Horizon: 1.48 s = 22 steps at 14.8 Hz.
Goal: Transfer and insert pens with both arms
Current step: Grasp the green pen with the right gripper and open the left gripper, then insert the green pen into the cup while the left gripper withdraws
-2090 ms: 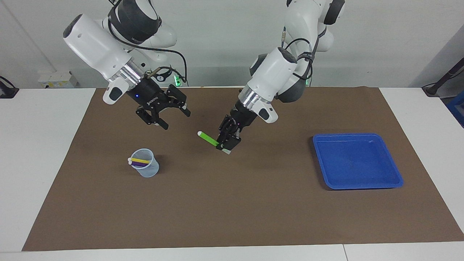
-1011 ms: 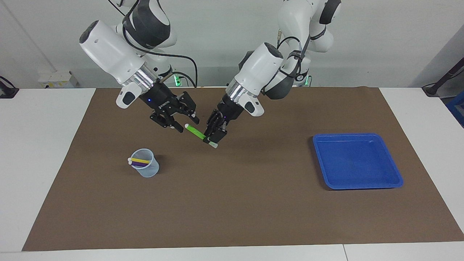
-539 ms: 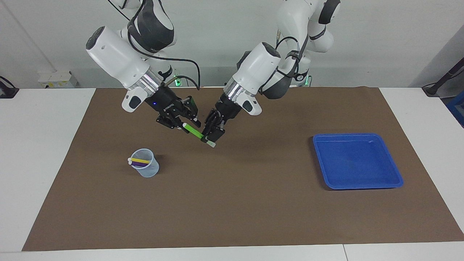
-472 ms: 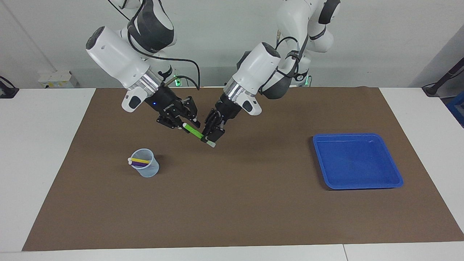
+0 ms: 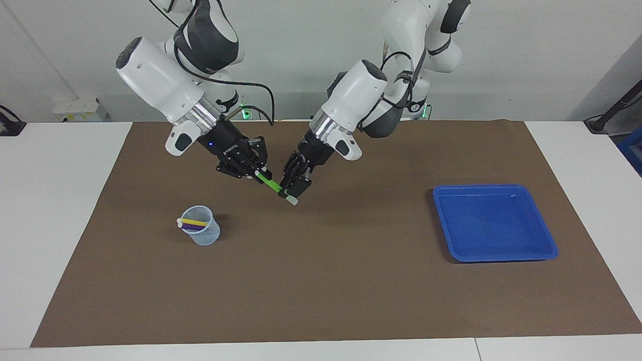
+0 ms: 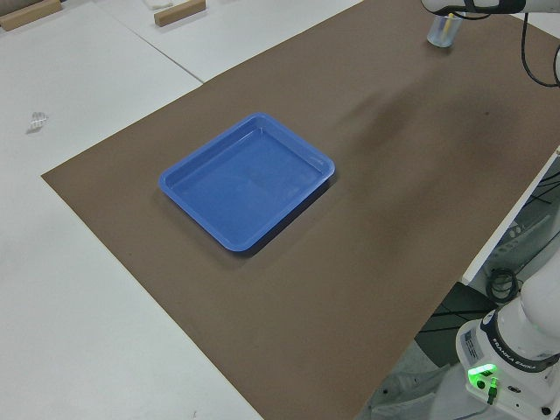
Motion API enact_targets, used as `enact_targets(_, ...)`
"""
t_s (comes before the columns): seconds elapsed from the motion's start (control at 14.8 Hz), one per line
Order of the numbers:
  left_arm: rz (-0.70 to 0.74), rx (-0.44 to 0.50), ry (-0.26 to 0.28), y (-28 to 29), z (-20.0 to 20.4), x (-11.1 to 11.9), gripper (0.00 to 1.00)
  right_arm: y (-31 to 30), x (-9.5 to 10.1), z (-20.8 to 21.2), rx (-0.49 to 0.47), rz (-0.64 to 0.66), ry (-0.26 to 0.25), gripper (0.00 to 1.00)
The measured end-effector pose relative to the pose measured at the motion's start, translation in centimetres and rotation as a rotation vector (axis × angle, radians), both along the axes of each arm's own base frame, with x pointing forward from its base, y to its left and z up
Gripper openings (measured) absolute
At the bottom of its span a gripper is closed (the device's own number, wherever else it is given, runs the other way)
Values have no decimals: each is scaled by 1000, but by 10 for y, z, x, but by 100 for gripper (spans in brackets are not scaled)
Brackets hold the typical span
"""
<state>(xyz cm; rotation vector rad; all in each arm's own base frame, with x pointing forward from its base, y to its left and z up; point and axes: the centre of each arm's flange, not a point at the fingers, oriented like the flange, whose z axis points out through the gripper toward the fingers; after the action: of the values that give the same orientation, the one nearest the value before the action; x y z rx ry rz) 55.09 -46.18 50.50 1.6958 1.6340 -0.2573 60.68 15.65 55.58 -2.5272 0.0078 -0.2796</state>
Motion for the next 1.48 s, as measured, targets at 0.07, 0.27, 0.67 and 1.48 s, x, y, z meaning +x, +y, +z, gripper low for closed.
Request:
enact_targets(0.07, 1, 0, 0, 0, 0, 0, 24, 0, 0, 0, 0, 2, -1, 19)
enact_targets(0.27, 2, -1, 1, 0, 0, 0, 24, 0, 0, 0, -1, 2, -2, 19)
enact_targets(0.67, 2, -11, -1, -7, -1, -5, 24, -4, -1, 4, -37, 21, -1, 19)
enact_targets(1.48, -6, -8, -19, -8, 1, -5, 53, -65, 6, 7, -263, 25, -8, 19)
